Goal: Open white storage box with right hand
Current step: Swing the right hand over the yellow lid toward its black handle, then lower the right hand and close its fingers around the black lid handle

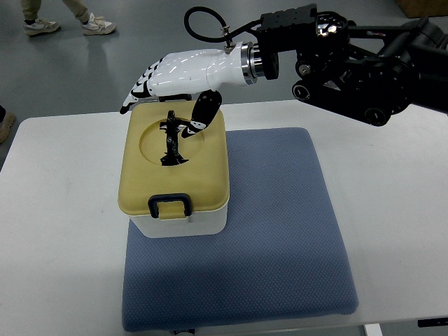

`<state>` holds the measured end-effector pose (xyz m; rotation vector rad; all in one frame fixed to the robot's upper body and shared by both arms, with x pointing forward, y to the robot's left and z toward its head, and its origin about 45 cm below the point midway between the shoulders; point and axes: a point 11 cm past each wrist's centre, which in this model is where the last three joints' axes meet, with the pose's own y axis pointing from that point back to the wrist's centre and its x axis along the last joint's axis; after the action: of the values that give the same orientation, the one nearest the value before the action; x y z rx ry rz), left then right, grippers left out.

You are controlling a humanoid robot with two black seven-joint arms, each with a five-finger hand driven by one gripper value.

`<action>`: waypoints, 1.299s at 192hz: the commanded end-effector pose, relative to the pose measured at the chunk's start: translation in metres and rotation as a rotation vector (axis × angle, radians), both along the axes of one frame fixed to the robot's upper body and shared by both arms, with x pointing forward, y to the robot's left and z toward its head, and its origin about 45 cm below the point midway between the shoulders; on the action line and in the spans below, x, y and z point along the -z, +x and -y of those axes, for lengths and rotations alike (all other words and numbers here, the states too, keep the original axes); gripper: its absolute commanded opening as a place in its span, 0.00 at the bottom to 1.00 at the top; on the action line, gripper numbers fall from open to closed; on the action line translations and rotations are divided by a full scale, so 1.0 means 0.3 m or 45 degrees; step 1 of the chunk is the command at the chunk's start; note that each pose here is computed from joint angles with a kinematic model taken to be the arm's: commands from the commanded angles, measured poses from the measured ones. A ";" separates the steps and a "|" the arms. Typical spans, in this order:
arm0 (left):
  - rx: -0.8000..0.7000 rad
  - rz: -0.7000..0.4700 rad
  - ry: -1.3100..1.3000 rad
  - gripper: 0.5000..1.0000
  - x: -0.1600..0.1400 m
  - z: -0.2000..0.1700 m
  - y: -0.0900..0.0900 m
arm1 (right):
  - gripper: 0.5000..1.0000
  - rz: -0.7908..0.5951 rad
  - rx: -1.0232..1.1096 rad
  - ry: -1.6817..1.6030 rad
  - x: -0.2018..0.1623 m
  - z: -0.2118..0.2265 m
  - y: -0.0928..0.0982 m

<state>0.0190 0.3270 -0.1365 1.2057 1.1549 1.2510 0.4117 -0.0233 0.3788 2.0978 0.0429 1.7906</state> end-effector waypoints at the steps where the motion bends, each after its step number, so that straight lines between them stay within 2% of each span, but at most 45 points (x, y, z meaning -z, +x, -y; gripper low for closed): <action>1: 0.002 0.000 0.001 1.00 0.000 -0.002 0.000 | 0.70 0.015 -0.023 -0.039 0.015 -0.005 -0.007; 85: 0.001 -0.002 0.003 1.00 0.000 -0.002 -0.003 | 0.66 0.090 -0.047 -0.159 0.077 0.005 -0.002; 133: 0.001 -0.002 0.000 1.00 0.000 0.000 -0.003 | 0.56 0.112 -0.062 -0.148 0.074 -0.036 -0.007; 162: 0.000 0.000 -0.001 1.00 0.000 0.000 0.000 | 0.46 0.131 -0.068 -0.149 0.058 -0.049 -0.006; 204: -0.001 -0.002 -0.001 1.00 0.000 0.000 -0.003 | 0.40 0.143 -0.062 -0.152 0.049 -0.052 0.001; 250: 0.002 0.000 0.001 1.00 0.000 -0.002 0.000 | 0.40 0.139 -0.062 -0.169 0.064 -0.046 0.002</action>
<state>0.0189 0.3269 -0.1365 1.2055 1.1553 1.2504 0.4124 -0.0092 0.3607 1.9206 0.1762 1.8754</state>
